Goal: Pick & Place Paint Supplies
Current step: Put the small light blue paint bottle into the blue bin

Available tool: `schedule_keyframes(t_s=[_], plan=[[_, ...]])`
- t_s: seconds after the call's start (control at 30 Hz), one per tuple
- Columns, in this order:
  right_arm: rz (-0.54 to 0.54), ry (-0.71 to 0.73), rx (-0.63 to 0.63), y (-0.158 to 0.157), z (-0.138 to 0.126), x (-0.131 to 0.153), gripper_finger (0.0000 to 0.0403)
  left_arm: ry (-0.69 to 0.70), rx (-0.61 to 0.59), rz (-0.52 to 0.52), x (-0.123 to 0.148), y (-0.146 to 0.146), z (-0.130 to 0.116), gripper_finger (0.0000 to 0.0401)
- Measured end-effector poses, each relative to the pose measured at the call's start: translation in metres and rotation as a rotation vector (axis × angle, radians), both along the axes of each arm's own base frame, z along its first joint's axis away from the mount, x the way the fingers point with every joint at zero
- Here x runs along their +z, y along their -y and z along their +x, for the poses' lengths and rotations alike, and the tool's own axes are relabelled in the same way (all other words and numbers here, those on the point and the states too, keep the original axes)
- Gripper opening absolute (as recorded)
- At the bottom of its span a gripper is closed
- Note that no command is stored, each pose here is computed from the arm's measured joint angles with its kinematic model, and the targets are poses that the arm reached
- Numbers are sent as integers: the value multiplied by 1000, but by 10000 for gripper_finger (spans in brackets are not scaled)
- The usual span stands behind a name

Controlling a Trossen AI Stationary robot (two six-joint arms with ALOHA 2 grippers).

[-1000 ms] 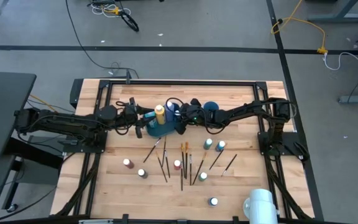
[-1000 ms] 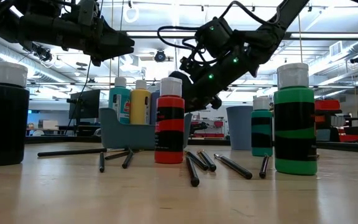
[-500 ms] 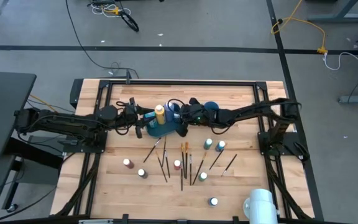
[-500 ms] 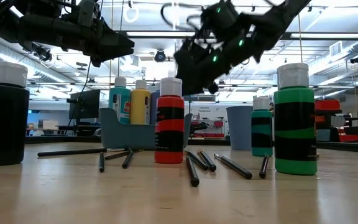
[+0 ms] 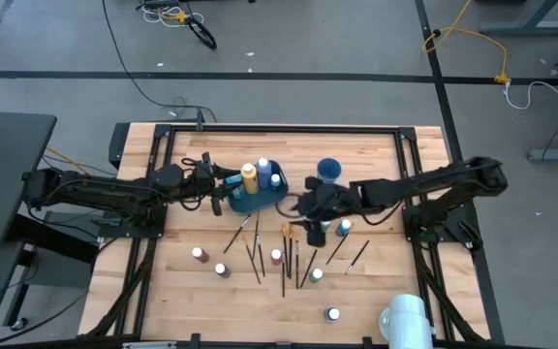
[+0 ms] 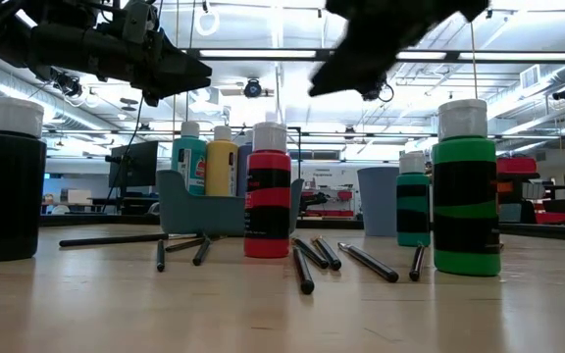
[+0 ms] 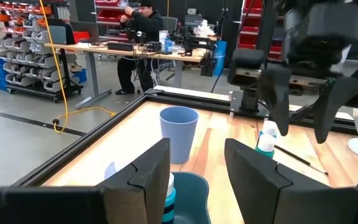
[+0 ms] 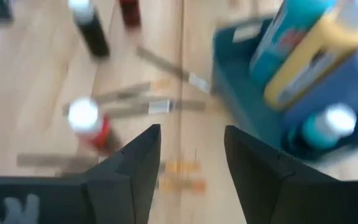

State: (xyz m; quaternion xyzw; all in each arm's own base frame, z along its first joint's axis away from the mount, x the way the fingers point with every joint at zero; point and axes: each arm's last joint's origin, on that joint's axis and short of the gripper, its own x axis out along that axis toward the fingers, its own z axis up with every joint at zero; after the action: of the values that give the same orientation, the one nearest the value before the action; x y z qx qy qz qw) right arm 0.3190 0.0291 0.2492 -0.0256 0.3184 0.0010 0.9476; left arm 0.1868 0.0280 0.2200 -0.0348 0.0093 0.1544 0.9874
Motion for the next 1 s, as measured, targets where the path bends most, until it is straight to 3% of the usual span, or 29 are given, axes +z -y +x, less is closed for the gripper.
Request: schedule_keyframes(t_s=[0.3,0.47,0.73,1.0], plan=[[-32,-338,5,-3,-25,-22,181,0,0,-1,0,0,0,163],[-3,-346,-28,-1,-26,-26,181,2,0,-3,0,0,0,163],[-38,-428,-59,2,-39,-50,181,1,0,-3,0,0,0,163],[-85,-426,-102,4,-41,-54,180,1,0,-3,0,0,0,163]])
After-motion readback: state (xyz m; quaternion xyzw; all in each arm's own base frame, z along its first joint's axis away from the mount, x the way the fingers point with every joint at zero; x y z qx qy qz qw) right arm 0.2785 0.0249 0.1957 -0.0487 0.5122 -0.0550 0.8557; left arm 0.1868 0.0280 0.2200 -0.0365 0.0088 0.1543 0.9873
